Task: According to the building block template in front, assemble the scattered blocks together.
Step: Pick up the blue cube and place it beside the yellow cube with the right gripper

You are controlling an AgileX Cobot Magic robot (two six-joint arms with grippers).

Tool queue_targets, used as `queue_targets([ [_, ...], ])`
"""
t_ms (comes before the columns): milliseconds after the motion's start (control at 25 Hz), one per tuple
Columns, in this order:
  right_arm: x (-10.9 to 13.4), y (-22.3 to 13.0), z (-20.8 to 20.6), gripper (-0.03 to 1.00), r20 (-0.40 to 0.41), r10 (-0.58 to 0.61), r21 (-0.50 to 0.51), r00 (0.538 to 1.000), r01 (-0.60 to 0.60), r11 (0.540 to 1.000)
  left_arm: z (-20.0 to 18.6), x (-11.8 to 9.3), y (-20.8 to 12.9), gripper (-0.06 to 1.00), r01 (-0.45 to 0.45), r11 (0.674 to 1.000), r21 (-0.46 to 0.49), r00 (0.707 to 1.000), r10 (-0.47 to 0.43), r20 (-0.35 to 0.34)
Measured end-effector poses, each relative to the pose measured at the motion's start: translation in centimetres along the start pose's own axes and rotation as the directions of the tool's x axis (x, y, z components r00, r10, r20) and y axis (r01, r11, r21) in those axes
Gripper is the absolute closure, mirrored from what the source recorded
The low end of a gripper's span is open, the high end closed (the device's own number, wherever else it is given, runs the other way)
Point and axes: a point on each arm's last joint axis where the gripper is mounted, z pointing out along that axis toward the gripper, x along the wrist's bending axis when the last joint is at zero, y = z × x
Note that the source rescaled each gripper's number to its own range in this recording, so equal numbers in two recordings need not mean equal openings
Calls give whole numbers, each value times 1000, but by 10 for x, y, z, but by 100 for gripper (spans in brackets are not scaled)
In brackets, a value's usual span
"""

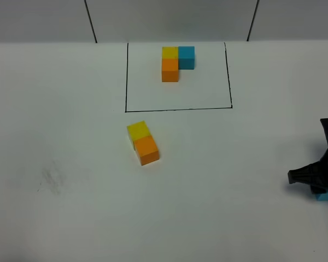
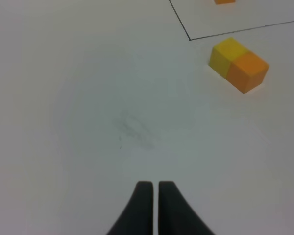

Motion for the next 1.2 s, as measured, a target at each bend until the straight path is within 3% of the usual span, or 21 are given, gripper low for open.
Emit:
queue_targets([
  [360,21,24,-74,51,2,-169,-162,986,167,972,0,0,0,94,0,1000,0,1000,0,0],
  [520,33,21,-79,51,25,-374,-158,927,373,915,0,0,0,94,0,1000,0,1000,0,0],
  [600,42,19,-80,51,43,-531,-156,846,531,833,0,0,0,94,0,1000,0,1000,0,0],
  [640,46,17,-81,51,57,-623,-153,780,623,767,0,0,0,94,0,1000,0,1000,0,0],
  [720,55,13,-82,51,84,-787,-143,611,789,597,0,0,0,94,0,1000,0,1000,0,0],
  [840,61,8,-84,51,118,-955,-91,271,961,261,0,0,0,94,0,1000,0,1000,0,0],
  [920,60,7,-83,51,123,-987,-56,100,994,94,0,0,0,94,0,1000,0,1000,0,0],
  [960,60,7,-83,51,125,-991,-46,41,998,36,0,0,0,94,0,1000,0,1000,0,0],
  [1040,60,8,-84,51,133,-991,-41,-16,999,-22,0,0,0,94,0,1000,0,1000,0,0],
  [1200,64,10,-84,51,165,-986,-84,-18,996,-32,0,0,0,94,0,1000,0,1000,0,0],
])
